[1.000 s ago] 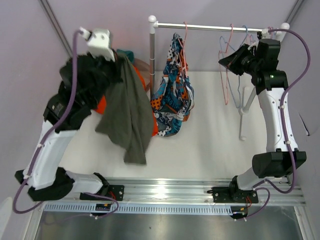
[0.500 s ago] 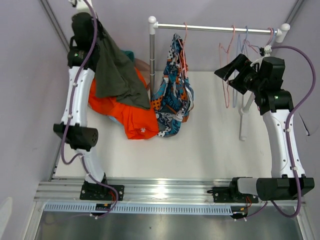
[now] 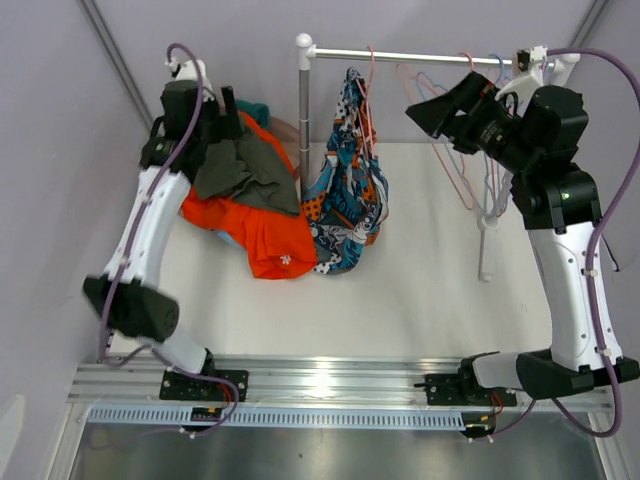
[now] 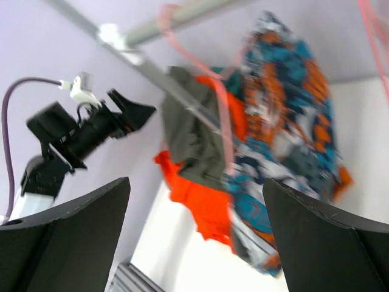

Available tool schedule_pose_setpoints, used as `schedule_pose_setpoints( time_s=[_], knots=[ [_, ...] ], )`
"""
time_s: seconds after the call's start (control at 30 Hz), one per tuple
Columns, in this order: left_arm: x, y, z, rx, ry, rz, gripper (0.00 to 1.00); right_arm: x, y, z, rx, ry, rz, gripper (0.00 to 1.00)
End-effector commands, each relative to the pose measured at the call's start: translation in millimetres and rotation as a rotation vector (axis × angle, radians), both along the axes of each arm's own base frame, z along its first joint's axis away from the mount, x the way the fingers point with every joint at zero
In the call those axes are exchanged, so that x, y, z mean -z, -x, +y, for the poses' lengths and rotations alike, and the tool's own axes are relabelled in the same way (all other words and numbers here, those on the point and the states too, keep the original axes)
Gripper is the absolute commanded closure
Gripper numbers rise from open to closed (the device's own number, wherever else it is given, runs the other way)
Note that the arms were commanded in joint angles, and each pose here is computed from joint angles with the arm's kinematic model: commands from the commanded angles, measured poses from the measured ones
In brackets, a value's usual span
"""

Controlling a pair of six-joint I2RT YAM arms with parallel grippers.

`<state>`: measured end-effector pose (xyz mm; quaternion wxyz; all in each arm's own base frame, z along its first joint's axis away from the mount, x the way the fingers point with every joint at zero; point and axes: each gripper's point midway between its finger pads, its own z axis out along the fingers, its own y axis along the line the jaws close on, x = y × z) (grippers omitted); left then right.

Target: Remove the shorts from the hanger

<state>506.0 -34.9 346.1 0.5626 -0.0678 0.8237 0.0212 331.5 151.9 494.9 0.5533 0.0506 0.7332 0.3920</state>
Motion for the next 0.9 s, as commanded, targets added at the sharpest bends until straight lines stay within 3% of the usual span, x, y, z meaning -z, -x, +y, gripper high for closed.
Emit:
schedule_pose_setpoints(
  time_s=[0.0, 0.1, 0.17, 0.2, 0.23, 0.33, 0.37, 0.53, 0.63, 0.67, 0.73, 0.77, 0.87],
  knots=[
    [-82.8, 74.3, -15.2, 0.077, 0.083, -0.234, 0.03, -21.7, -15.3, 21.3, -0.027, 0.006, -0.075, 0.02],
    [-69.9, 115.1, -30.9, 0.171, 0.118, -0.241, 0.03, -11.1, -37.9, 46.2, -0.049, 0.035, -0.062, 0.03],
    [-37.2, 132.2, -40.5, 0.230, 0.143, -0.195, 0.03, 2.1, -56.6, 60.1, -0.063, 0.052, -0.033, 0.04],
    [-49.8, 150.3, -41.2, 0.257, 0.154, -0.246, 0.03, 7.7, -64.9, 62.7, -0.054, 0.068, -0.024, 0.04],
    [-19.3, 156.8, -42.4, 0.270, 0.148, -0.191, 0.03, 23.0, -77.8, 67.8, -0.048, 0.088, 0.011, 0.05],
    [-29.5, 181.4, -43.0, 0.322, 0.127, -0.272, 0.01, 28.5, -89.7, 75.9, -0.036, 0.113, 0.014, 0.06],
    [-9.1, 183.1, -42.1, 0.325, 0.112, -0.244, 0.01, 35.0, -95.0, 82.0, -0.040, 0.123, 0.023, 0.06],
    [4.4, 191.2, -43.5, 0.335, 0.129, -0.252, 0.01, 52.1, -111.3, 92.8, -0.032, 0.125, 0.052, 0.12],
    [10.9, 189.6, -45.5, 0.340, 0.138, -0.244, 0.01, 62.6, -118.5, 100.3, -0.032, 0.125, 0.072, 0.24],
    [11.7, 189.3, -46.4, 0.343, 0.139, -0.243, 0.01, 67.9, -121.3, 103.1, -0.033, 0.127, 0.083, 0.36],
    [15.3, 188.7, -45.8, 0.340, 0.140, -0.240, 0.01, 69.8, -122.3, 108.2, -0.037, 0.130, 0.085, 0.47],
    [17.3, 188.6, -45.7, 0.340, 0.138, -0.238, 0.01, 72.4, -123.6, 110.6, -0.037, 0.132, 0.089, 0.59],
    [22.3, 188.3, -46.3, 0.343, 0.139, -0.235, 0.01, 73.6, -124.4, 113.7, -0.030, 0.140, 0.093, 0.83]
  ],
)
